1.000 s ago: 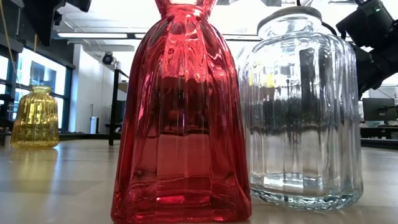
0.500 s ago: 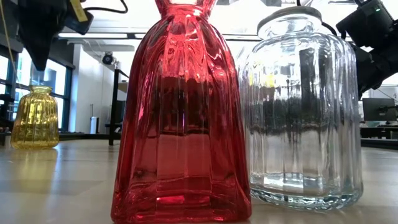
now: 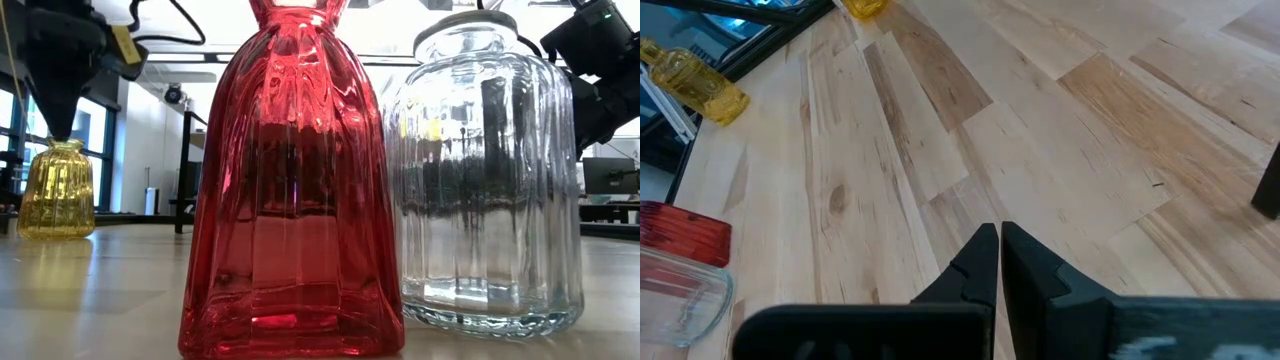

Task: Sort vases onto shelf
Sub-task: Put the top yellow vase on the shelf aligned with the other yellow vase

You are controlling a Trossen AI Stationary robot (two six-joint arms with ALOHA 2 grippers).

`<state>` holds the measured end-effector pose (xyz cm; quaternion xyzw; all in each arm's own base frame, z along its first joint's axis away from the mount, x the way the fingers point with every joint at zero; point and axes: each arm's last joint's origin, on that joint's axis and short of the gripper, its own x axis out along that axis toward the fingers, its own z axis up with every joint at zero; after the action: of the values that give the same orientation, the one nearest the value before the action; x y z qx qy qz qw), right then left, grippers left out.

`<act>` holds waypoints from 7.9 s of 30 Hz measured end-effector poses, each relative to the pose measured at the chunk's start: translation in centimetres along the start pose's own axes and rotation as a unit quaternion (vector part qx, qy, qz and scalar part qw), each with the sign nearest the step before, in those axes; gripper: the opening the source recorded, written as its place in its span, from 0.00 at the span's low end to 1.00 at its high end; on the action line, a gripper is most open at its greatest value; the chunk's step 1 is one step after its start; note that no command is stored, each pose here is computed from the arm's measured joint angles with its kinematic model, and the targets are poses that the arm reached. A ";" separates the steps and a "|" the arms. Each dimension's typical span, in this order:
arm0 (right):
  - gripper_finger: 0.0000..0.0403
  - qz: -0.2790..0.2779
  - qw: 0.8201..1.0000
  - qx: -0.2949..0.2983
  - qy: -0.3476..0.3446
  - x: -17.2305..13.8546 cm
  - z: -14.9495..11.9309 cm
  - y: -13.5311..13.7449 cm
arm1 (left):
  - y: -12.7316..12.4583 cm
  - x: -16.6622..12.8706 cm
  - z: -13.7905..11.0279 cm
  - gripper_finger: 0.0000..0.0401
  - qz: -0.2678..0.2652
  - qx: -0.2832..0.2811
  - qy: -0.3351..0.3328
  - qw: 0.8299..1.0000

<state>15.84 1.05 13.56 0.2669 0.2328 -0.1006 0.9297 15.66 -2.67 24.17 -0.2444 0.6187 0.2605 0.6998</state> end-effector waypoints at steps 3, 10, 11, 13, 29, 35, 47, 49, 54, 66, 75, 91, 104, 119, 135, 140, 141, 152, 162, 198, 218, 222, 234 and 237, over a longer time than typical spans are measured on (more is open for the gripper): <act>0.00 0.000 1.000 0.000 0.000 0.0 0.0 0.0 | 0.1 0.6 -0.1 0.28 0.006 -0.004 -0.001 1.000; 0.00 0.000 1.000 0.000 0.000 0.0 0.0 0.0 | 0.3 2.0 0.1 0.28 -0.002 -0.012 -0.006 1.000; 0.00 0.000 1.000 0.000 0.000 0.0 0.0 0.0 | 0.3 2.1 0.2 0.28 -0.005 -0.014 -0.007 1.000; 0.00 0.000 1.000 0.000 0.000 0.0 0.0 0.0 | 0.4 2.1 0.2 0.27 -0.005 -0.014 -0.007 1.000; 0.00 0.000 1.000 0.000 0.000 0.0 0.0 0.0 | 1.0 1.4 -0.1 0.05 -0.025 0.003 -0.031 0.999; 0.00 0.000 1.000 0.000 0.000 0.0 0.0 0.0 | 1.0 0.6 -0.1 0.05 -0.045 0.030 -0.038 0.998; 0.00 0.000 1.000 0.000 0.000 0.0 0.0 0.0 | 0.0 -3.4 1.1 0.06 -0.098 0.101 -0.093 0.986; 0.00 0.000 1.000 0.000 0.000 0.0 0.0 0.0 | 0.0 -4.0 1.2 0.06 -0.104 0.106 -0.101 0.984; 0.00 0.000 1.000 0.000 0.000 0.0 0.0 0.0 | -0.2 -5.2 1.5 0.06 -0.119 0.107 -0.117 0.980; 0.00 0.000 1.000 0.000 0.000 0.0 0.0 0.0 | -0.4 -7.2 1.7 0.06 -0.151 0.086 -0.133 0.976; 0.00 -0.009 1.000 0.000 -0.007 0.0 0.0 0.0 | -0.5 -7.4 1.9 0.06 -0.160 0.069 -0.133 0.976; 0.16 0.038 0.998 -0.009 -0.058 -0.1 1.1 0.8 | -2.9 -6.9 3.5 0.06 -0.216 0.062 -0.143 0.964; 0.71 0.053 0.996 -0.012 -0.066 0.0 1.3 1.0 | -7.1 -10.0 7.4 0.06 -0.223 0.133 -0.182 0.948; 0.77 0.058 0.998 -0.020 -0.033 0.1 0.8 0.8 | -11.3 -11.3 12.1 0.06 -0.217 0.175 -0.209 0.937; 0.77 0.120 0.971 0.194 -0.065 -0.2 2.2 1.8 | -13.0 -10.4 15.0 0.06 -0.211 0.189 -0.206 0.937; 0.77 0.208 0.958 0.161 -0.110 -0.9 3.5 2.9 | -13.0 -10.2 15.3 0.06 -0.212 0.191 -0.203 0.937; 0.77 0.220 0.957 0.143 -0.120 -1.0 3.9 3.2 | -13.1 -10.1 15.4 0.06 -0.213 0.191 -0.203 0.936; 0.77 0.130 0.983 -0.093 -0.095 -1.6 10.2 7.5 | -13.1 -10.1 15.5 0.06 -0.232 0.194 -0.197 0.933; 0.77 0.091 0.968 -0.207 -0.110 -0.6 14.8 9.4 | -13.1 -10.2 15.6 0.06 -0.235 0.198 -0.198 0.931; 0.68 0.148 0.964 -0.219 0.031 7.4 17.7 12.9 | -13.0 -10.1 15.6 0.06 -0.226 0.209 -0.201 0.930; 0.56 0.147 0.966 -0.210 0.039 7.7 17.5 12.8 | -12.7 -10.0 16.1 0.16 -0.222 0.204 -0.207 0.931; 0.56 0.144 0.966 -0.209 0.038 7.7 17.5 12.8 | -12.5 -10.1 16.1 0.20 -0.227 0.202 -0.205 0.930; 0.56 0.134 0.970 -0.202 0.025 7.0 17.9 12.8 | -11.9 -10.5 16.4 0.30 -0.249 0.182 -0.197 0.931; 0.56 0.135 0.970 -0.202 0.019 6.2 18.2 12.9 | -11.4 -11.2 16.3 0.31 -0.255 0.177 -0.207 0.928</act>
<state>32.18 1.62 29.98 0.1043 0.2276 0.0799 0.9648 34.20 -1.08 37.41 -0.2064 0.4134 0.0041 0.8869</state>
